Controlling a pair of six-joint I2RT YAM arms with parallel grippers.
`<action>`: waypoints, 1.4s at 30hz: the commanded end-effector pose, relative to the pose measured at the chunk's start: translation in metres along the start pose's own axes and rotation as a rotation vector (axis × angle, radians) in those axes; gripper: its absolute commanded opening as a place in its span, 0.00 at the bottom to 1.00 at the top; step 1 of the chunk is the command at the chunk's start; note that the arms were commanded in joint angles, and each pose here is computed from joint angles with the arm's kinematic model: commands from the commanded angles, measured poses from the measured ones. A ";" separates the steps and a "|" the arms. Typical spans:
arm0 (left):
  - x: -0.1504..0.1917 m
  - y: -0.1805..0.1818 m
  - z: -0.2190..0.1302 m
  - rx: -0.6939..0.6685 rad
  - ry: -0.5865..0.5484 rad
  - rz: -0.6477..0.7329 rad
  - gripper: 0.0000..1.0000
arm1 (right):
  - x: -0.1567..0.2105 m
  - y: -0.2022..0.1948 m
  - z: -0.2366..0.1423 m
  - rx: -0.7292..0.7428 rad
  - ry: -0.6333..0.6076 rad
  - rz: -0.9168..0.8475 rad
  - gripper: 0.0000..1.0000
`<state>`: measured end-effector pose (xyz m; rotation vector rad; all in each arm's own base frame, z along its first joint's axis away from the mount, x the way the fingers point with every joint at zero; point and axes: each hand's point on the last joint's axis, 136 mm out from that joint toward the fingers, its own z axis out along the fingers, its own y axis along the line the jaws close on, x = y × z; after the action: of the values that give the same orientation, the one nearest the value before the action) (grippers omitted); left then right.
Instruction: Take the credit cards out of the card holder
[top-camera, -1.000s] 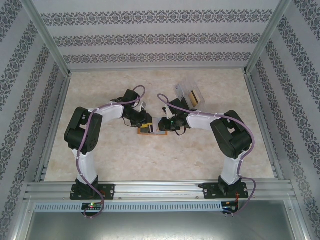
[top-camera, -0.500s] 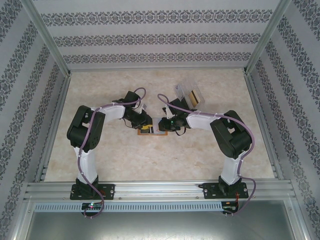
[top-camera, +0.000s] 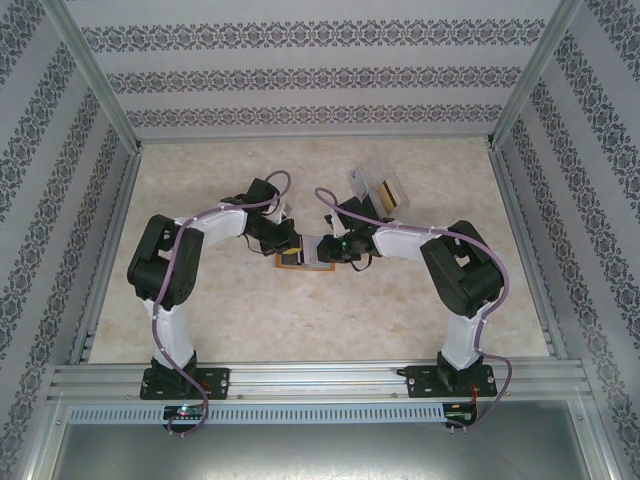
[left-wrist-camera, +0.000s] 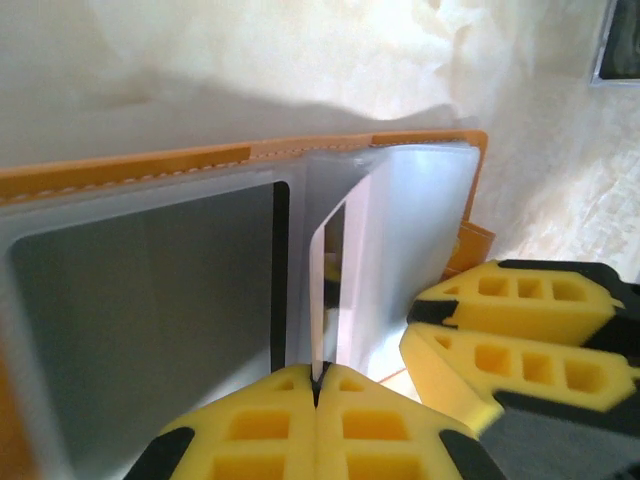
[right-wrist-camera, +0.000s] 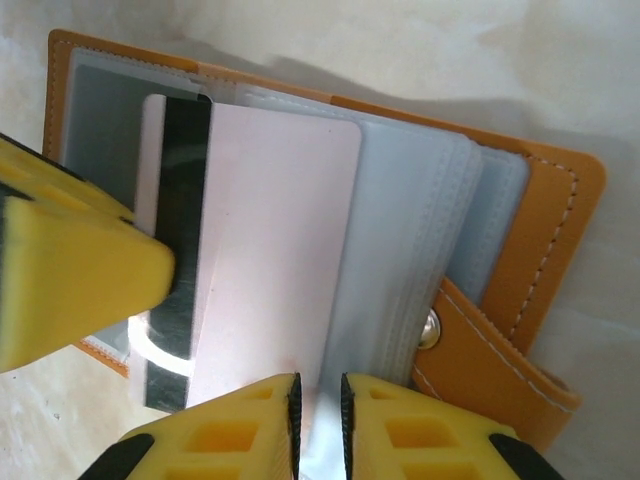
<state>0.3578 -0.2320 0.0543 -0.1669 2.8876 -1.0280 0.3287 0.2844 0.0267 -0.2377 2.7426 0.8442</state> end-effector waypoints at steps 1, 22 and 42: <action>-0.001 0.007 -0.040 -0.120 -0.091 0.066 0.00 | 0.003 -0.004 -0.005 0.000 0.013 -0.001 0.22; -0.015 -0.097 -0.173 0.350 -0.475 0.182 0.00 | -0.076 0.121 -0.124 -0.451 -0.303 -0.033 0.75; -0.026 -0.116 -0.184 0.606 -0.441 0.113 0.00 | -0.104 0.166 -0.145 -0.785 -0.279 0.051 0.57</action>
<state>0.3705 -0.2041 0.2584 -0.1870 2.1286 -1.5060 0.3633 0.3436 0.2350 -0.1142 2.1544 1.7035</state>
